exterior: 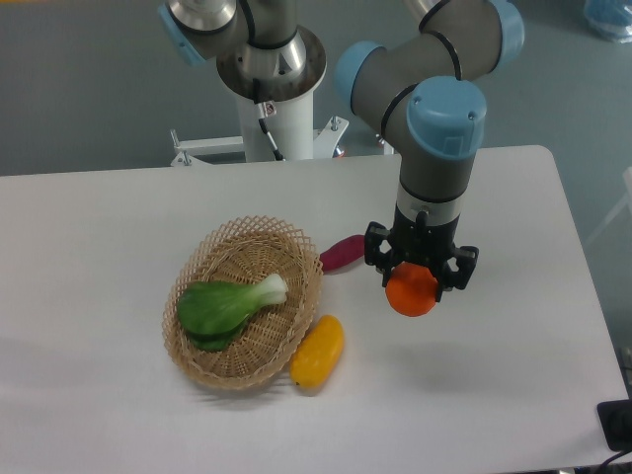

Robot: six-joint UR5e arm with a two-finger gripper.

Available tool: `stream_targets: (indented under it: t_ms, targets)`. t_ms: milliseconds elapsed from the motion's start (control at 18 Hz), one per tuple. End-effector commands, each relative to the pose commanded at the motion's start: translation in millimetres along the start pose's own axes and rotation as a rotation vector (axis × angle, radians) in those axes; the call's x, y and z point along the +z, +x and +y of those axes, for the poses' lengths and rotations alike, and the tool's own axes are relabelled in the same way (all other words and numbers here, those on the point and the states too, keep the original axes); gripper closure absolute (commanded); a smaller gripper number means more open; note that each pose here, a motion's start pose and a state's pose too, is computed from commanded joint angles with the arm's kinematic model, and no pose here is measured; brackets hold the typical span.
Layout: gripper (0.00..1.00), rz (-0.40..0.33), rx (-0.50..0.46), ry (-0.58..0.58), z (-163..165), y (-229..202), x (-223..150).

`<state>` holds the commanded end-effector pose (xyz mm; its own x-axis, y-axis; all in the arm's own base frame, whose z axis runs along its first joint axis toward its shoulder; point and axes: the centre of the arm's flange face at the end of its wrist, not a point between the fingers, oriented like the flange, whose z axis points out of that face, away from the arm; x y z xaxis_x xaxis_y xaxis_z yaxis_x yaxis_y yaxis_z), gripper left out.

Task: Place the orange on the table
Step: 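Carry the held orange with the gripper beside the purple sweet potato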

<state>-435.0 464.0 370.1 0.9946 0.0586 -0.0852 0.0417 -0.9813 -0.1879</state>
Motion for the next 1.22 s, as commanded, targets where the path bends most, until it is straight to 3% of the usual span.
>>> stream_targets:
  t_ms: [611,778,1000,1222]
  targets:
    - [0.32,-0.013,0.027,-0.012,25.2,-26.1,5.5]
    - [0.32,-0.010,0.032,-0.022,25.6,-31.6,21.2]
    - [0.33,-0.066,0.032,-0.046,27.3,-36.3,46.6]
    - [0.33,-0.055,0.042,-0.081,34.3,-28.2,88.8]
